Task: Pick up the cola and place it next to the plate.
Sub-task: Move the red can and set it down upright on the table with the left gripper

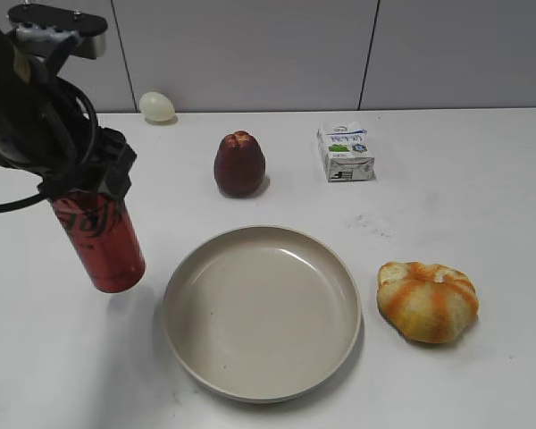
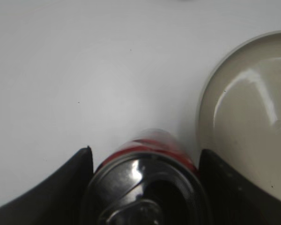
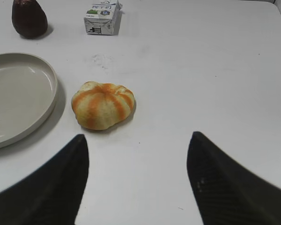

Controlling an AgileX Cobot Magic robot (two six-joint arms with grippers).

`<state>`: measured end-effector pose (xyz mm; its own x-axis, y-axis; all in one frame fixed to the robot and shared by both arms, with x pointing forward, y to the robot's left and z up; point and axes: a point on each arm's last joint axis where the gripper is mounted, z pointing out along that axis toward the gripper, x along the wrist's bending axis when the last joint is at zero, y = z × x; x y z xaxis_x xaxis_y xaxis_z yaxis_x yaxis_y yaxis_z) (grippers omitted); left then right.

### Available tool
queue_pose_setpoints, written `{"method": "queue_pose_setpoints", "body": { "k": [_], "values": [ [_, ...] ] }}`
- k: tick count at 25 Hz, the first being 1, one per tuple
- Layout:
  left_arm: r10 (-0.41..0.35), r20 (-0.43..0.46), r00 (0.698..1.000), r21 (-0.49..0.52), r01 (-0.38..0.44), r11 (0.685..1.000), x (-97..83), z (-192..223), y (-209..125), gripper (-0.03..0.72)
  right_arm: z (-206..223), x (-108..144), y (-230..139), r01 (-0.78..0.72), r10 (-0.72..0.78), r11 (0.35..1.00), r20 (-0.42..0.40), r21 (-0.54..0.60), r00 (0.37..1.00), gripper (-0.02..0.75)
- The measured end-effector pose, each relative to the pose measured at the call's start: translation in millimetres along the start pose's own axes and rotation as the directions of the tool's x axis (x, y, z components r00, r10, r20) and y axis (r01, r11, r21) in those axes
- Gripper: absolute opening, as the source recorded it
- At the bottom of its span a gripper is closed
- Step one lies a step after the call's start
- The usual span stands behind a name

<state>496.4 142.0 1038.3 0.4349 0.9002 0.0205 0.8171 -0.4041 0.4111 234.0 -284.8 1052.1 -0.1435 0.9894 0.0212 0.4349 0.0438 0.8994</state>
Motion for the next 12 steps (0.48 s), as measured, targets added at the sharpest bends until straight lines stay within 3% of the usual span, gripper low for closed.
{"method": "queue_pose_setpoints", "body": {
  "k": [7, 12],
  "values": [
    [0.004, 0.012, 1.0, 0.042, -0.004, 0.999, -11.3, 16, -20, 0.513, 0, 0, 0, 0.0, 0.0, 1.0, 0.0, 0.0, 1.0, 0.531],
    [0.019, 0.032, 0.999, -0.001, -0.019, 1.0, -18.1, 21, -22, 0.513, 0, 0, 0, 0.0, 0.0, 1.0, 0.0, 0.0, 1.0, 0.531]
  ]
}}
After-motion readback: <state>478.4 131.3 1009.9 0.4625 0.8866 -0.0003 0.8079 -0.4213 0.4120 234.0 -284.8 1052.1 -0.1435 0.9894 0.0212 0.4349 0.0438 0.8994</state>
